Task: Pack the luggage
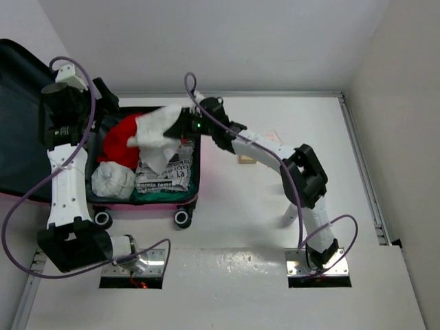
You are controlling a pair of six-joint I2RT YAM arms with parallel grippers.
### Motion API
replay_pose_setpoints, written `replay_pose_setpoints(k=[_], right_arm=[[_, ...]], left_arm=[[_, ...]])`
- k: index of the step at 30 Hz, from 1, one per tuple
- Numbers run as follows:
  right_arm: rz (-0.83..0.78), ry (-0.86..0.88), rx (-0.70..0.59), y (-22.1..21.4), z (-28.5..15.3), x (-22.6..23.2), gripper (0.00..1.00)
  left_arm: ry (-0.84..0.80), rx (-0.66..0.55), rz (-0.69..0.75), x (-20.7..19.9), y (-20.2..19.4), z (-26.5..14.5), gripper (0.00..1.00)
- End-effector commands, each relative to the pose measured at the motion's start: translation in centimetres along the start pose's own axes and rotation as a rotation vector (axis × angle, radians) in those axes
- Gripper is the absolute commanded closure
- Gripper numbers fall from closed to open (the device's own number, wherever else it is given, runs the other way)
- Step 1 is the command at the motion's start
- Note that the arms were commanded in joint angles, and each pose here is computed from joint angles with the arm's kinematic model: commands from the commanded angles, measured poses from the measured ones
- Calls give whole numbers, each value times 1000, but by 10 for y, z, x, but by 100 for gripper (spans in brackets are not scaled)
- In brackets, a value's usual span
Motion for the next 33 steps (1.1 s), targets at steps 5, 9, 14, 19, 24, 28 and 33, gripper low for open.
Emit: replay_pose_setpoints(k=[5,9,14,19,24,28,33], right_arm=[[288,52,289,-71,-34,-18,100],[327,-20,375,-103,-51,-32,100],[326,-15,423,-112,-60,-37,88],[151,139,421,-88,-53,0,95],[9,260,463,-80,-47,27,30],[-80,197,468,-67,-65,26,17],[-172,35,441,-38,-92,8,17]], left_arm=[[-52,10,-11,-1,-3,-10,0],[-54,30,3,1,-7,-9,0],[-110,100,102,-11,-27,-14,0],[-160,127,170,-24,-43,-18,0],[-247,203,150,-39,-57,-7,0],[-314,243,130,-54,-65,3,2],[-381,239,126,-75,-73,15,4]])
Point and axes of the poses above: each gripper's point midway between its finger pads, its own z axis out along the fingers, its own x axis along the line the jaws close on, y = z × x, the point moved 9 cm from there along -z, back along the fingers, and after that the axes turned 10 degrees about -z, right-handed, at the moved point
